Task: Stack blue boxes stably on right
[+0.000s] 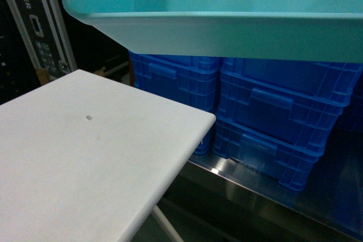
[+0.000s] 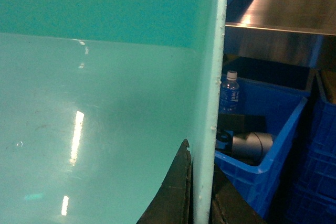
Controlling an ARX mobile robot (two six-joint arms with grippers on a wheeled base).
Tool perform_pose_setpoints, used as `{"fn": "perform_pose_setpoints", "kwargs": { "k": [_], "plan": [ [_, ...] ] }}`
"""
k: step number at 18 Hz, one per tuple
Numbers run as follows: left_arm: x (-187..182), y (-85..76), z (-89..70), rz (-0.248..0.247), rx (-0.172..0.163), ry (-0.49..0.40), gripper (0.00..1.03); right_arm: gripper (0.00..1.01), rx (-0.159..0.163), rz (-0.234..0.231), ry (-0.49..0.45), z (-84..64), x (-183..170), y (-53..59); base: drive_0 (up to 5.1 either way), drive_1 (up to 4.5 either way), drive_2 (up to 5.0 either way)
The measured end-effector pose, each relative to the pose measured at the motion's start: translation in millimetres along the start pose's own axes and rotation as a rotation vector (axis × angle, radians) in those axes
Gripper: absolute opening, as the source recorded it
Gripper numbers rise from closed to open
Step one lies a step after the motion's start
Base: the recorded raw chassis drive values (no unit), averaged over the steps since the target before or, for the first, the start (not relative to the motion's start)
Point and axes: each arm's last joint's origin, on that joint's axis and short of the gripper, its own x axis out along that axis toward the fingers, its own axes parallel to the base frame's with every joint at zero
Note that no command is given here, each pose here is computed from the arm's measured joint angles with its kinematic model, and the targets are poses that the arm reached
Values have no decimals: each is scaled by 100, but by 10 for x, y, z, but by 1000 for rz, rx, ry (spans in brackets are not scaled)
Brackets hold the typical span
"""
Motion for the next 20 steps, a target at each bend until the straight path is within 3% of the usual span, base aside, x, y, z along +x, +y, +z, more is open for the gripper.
{"fn": "perform_pose_setpoints", "kwargs": {
  "k": [11,20],
  "plan": [
    [-1,15,-1,0,0,1,6,2,1,3,1,-1,0,2,-153,-153,-153],
    [0,10,0,0,0,0,6,2,3,2,0,-3,-1,1,307,-519,-258]
  ]
}}
